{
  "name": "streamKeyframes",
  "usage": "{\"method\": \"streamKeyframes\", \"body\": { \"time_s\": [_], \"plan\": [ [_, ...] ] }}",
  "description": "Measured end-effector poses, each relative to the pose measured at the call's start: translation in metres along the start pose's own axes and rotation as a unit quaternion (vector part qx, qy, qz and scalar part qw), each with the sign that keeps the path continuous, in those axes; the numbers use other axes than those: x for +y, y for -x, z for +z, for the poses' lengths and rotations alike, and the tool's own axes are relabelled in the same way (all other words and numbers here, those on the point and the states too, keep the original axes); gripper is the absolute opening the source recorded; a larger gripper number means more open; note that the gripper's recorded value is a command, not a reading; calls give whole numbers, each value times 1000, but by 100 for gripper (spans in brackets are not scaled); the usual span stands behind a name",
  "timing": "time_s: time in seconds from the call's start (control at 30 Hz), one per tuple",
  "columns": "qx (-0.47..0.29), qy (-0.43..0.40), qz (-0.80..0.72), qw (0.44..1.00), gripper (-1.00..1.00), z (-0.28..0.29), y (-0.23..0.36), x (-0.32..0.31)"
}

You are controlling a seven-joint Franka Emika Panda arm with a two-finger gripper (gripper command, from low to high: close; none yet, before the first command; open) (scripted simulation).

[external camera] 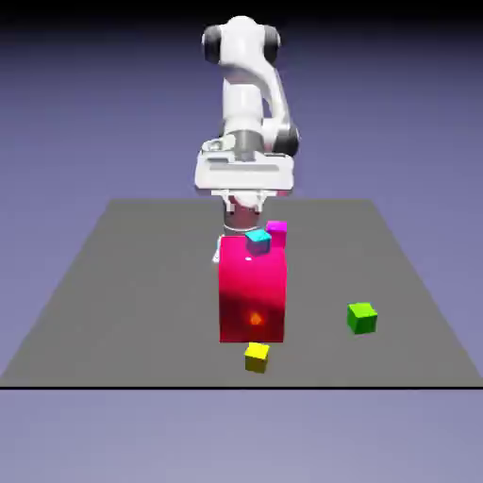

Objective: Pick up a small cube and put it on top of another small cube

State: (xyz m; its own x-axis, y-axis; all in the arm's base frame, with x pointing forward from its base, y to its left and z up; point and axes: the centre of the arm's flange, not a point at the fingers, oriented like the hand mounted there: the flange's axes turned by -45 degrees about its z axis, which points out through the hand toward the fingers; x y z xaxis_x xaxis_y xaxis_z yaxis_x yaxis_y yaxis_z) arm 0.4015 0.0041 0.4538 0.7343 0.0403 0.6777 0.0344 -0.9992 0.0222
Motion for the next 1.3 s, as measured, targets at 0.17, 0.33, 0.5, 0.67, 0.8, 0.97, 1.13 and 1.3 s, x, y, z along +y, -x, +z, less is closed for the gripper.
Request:
{"method": "streamKeyframes", "body": {
  "time_s": [0.17, 0.33, 0.5, 0.67, 0.8, 0.97, 1.13, 1.3],
  "plan": [
    [-107, -2, 27, 994, 0, 50, -19, 3],
    [-213, -4, 54, 975, 0, 103, -29, 5],
    [-317, -6, 81, 945, 0, 157, -29, 7],
    [-417, -9, 105, 903, 0, 209, -20, 6],
    [-493, -11, 122, 861, 0, 250, -6, 6],
    [-584, -15, 141, 799, 0, 297, 18, 4],
    [-667, -20, 155, 728, 0, 339, 49, 3],
    [-725, -24, 162, 669, 0, 366, 75, 1]
  ]
}}
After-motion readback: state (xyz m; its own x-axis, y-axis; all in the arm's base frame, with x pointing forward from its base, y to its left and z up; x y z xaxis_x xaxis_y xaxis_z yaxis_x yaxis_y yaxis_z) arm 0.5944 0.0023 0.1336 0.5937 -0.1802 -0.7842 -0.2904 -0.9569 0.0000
